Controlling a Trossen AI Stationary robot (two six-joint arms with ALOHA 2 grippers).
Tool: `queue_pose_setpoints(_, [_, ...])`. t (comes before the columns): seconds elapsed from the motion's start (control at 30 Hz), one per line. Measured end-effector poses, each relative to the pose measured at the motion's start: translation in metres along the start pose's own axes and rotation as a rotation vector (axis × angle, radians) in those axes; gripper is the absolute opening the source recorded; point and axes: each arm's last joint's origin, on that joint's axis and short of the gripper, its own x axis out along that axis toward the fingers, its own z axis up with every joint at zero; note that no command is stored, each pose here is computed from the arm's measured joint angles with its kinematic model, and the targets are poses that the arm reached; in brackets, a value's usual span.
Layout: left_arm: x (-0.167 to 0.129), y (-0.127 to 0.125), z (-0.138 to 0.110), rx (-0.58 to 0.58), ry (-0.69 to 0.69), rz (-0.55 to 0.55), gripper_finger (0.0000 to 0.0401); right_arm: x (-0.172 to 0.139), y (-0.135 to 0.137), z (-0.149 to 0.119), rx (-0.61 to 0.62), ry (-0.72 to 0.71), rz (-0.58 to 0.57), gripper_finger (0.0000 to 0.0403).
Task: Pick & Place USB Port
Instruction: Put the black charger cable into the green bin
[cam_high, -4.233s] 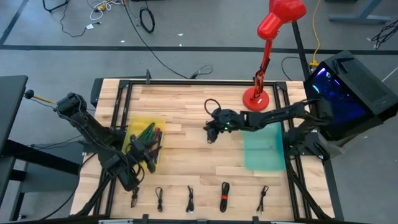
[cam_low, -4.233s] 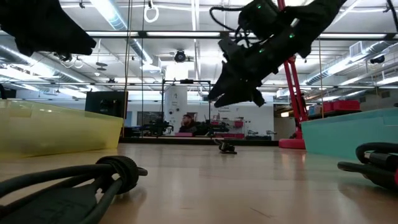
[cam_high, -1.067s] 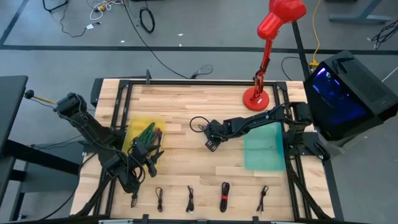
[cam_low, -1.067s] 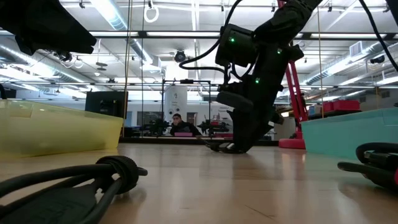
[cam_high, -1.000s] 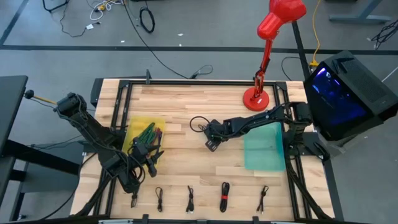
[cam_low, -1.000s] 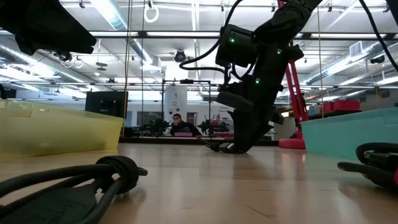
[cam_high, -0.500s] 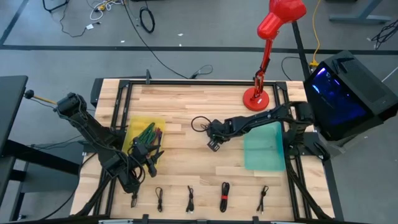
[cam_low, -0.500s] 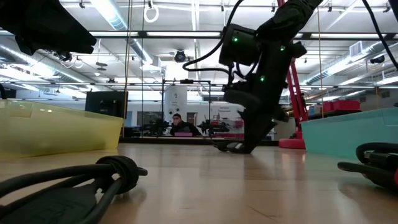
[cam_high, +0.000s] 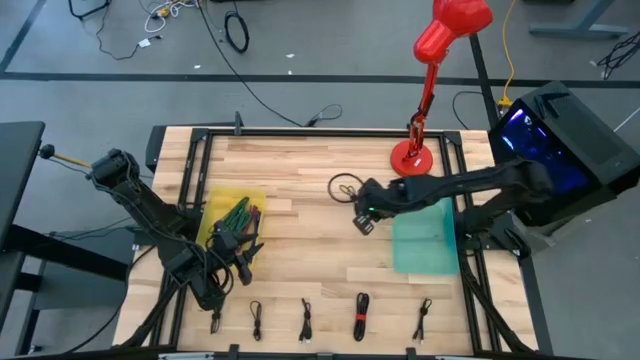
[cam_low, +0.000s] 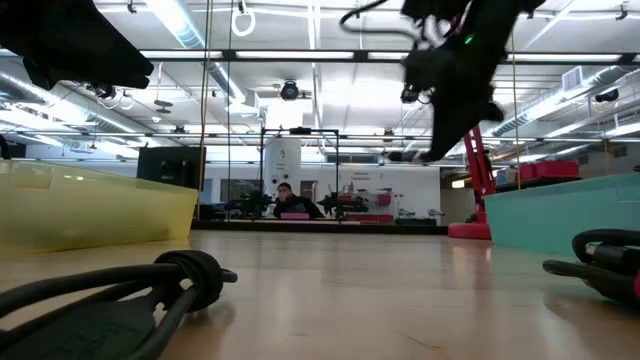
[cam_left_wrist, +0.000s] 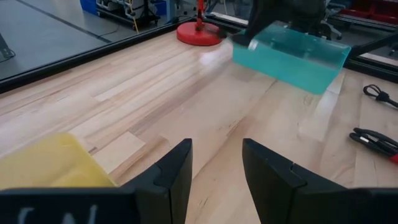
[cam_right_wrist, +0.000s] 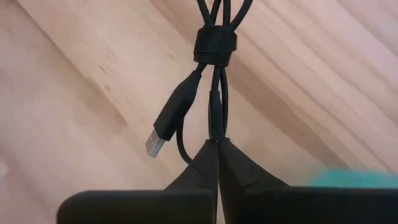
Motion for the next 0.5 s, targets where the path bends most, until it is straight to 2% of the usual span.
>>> queue_pose_setpoints(0.23, [0.0, 0.0, 0.0, -0.001, 0.003, -0.001, 0.0147, -0.054, -0.014, -0.037, 0.061, 0.05, -0.057, 0.0])
queue_pose_setpoints(0.5, [0.0, 0.0, 0.0, -0.002, 0.003, -0.001, 0.0147, -0.087, -0.017, -0.084, 0.112, 0.138, -0.125, 0.0])
